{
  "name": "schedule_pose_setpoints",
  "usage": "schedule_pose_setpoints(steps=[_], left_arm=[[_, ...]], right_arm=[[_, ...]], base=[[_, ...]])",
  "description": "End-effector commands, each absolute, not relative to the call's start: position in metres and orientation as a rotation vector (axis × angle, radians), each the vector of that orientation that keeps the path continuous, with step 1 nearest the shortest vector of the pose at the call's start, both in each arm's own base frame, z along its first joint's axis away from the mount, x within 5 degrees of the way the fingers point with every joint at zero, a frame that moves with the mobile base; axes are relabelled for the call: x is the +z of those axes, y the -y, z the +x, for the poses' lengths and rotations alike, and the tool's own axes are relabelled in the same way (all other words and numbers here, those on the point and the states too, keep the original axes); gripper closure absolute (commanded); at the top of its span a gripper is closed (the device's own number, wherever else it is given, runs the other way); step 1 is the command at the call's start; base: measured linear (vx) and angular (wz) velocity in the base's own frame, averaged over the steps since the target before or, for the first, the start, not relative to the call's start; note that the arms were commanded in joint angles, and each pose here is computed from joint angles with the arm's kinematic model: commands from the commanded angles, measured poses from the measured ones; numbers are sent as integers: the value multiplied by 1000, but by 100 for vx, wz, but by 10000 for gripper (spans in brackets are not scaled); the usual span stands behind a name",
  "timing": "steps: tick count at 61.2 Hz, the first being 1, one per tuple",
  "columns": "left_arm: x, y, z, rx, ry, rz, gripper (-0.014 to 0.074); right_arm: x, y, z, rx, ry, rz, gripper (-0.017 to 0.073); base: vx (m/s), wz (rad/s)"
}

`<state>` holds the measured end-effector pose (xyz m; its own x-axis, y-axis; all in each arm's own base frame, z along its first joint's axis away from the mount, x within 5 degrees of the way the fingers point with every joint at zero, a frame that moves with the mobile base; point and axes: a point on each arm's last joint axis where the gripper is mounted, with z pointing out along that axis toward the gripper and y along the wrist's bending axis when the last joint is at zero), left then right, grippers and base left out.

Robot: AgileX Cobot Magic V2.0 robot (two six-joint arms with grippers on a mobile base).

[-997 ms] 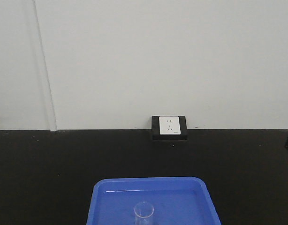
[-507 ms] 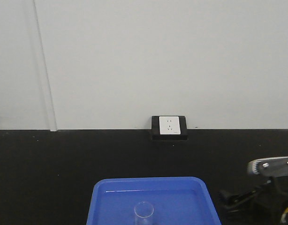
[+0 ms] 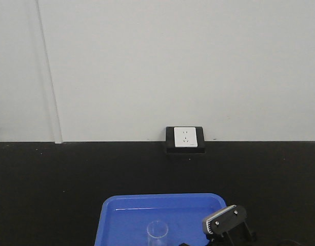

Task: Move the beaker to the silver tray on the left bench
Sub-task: 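Lower the right gripper toward the glass beaker in the blue tray, then close the right gripper on the beaker and lift it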

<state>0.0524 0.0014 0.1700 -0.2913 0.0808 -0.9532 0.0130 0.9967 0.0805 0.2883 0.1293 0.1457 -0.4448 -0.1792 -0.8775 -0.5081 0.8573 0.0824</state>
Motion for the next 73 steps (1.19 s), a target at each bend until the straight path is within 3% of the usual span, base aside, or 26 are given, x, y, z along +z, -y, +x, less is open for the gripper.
schedule_pose_setpoints(steps=[1, 12, 27, 51, 73], left_arm=[[170, -1, 54, 56, -1803, 71, 592], [170, -1, 54, 56, -1803, 71, 592], [170, -1, 54, 56, -1803, 71, 592], [170, -1, 54, 56, -1803, 71, 592], [170, -1, 54, 56, -1803, 71, 592]], right_arm=[[167, -138, 297, 539, -1853, -426, 39], [156, -142, 300, 591, -1823, -417, 26], [158, -150, 294, 635, -1762, -563, -20], [154, -155, 296, 704, -1686, -561, -36], [121, -169, 327, 724, -1705, -579, -35]], base=[[0, 0], [0, 0], [0, 0], [0, 0], [0, 0]])
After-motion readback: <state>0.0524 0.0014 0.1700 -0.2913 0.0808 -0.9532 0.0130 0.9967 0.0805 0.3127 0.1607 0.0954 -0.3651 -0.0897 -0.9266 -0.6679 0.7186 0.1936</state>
